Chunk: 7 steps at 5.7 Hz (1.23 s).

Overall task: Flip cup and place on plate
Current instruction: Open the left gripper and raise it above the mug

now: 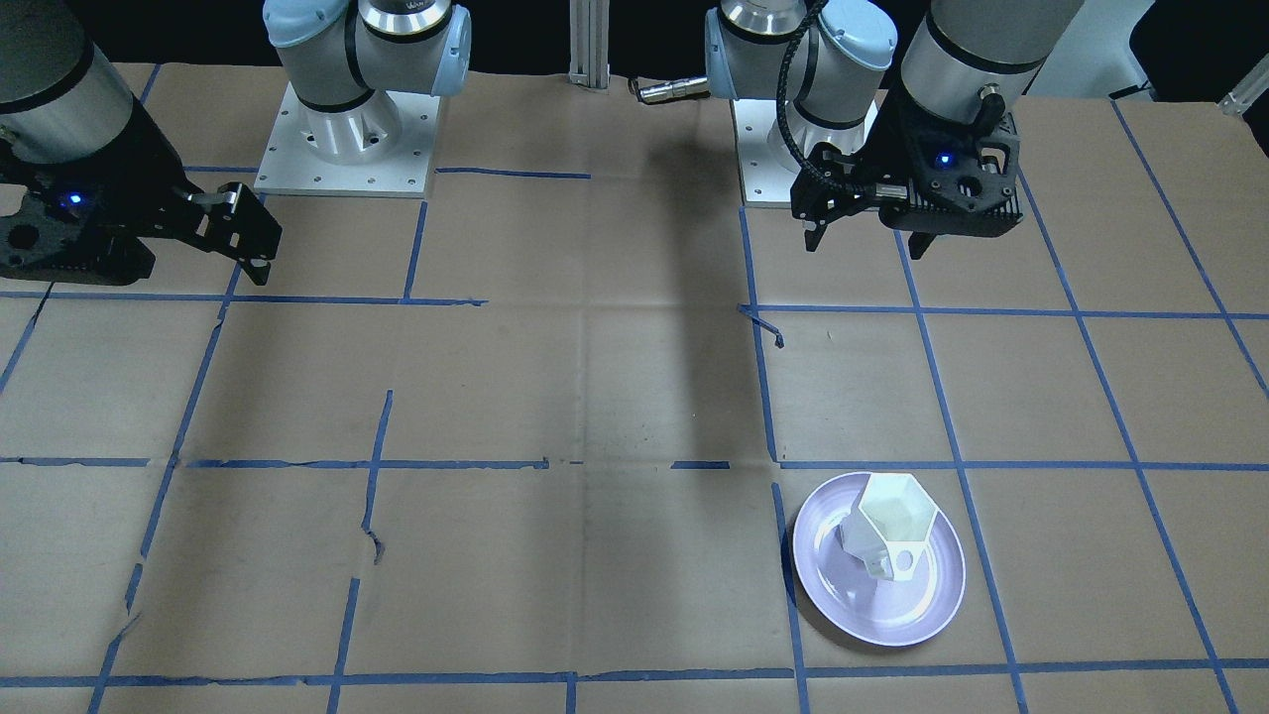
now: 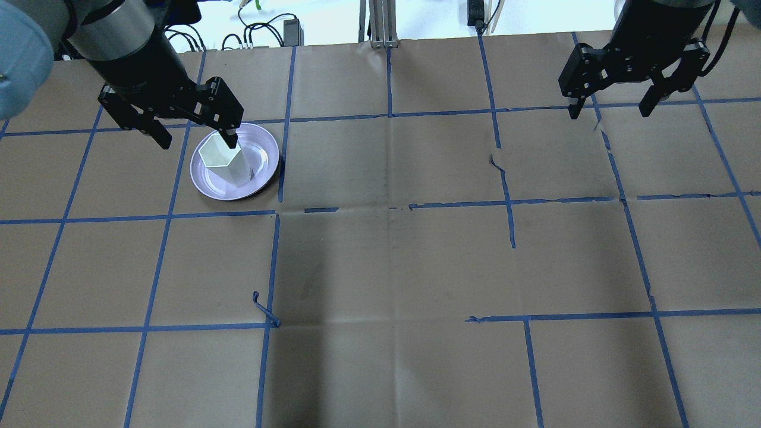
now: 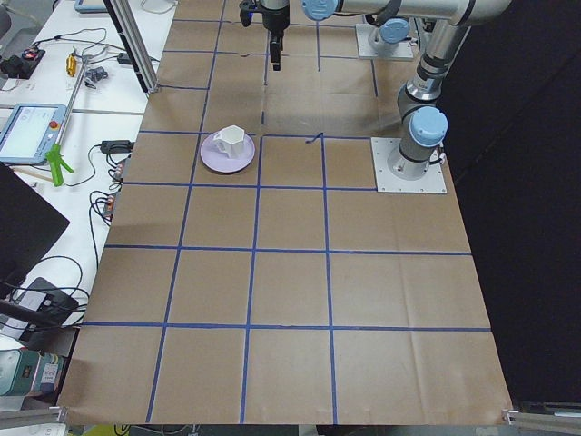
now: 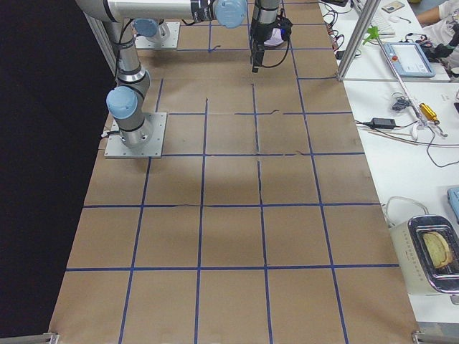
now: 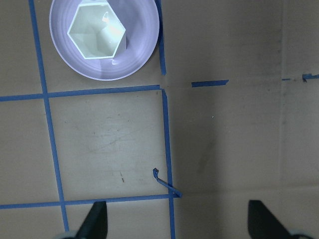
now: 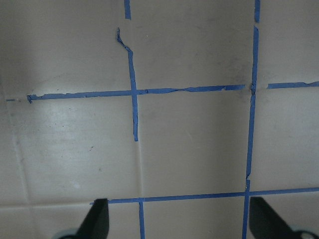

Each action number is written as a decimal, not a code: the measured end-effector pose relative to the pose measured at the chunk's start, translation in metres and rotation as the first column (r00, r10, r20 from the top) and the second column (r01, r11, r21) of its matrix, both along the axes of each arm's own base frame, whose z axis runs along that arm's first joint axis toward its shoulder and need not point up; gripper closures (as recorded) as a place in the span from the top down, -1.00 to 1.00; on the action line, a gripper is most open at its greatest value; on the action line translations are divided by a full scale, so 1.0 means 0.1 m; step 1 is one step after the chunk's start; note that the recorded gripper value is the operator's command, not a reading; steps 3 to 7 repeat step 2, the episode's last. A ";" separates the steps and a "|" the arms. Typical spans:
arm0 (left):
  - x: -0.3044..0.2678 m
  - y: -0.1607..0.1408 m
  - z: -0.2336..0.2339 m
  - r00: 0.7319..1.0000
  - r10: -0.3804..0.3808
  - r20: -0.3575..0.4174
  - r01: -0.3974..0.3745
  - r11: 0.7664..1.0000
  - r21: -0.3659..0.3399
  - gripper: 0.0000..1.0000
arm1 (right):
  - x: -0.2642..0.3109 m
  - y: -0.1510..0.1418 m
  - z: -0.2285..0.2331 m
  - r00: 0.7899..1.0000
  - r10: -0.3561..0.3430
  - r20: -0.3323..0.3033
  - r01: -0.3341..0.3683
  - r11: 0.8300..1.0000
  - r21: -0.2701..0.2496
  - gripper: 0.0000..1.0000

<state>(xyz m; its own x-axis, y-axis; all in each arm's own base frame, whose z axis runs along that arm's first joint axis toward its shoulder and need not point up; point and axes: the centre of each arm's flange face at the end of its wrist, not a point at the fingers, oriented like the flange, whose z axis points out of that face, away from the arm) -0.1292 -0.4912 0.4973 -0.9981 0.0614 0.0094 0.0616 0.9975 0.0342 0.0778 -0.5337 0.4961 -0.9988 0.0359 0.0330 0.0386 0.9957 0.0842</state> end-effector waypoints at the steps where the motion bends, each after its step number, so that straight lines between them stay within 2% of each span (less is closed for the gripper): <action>1: 0.00 -0.02 -0.01 1.000 -0.002 -0.001 0.002 1.000 -0.009 0.97 | 0.00 0.00 0.00 1.000 0.000 0.000 0.000 1.000 0.000 1.00; 7: 0.01 -0.03 0.00 1.000 -0.004 -0.003 0.004 1.000 -0.018 0.97 | 0.00 0.00 0.00 1.000 0.000 0.000 0.000 1.000 0.000 1.00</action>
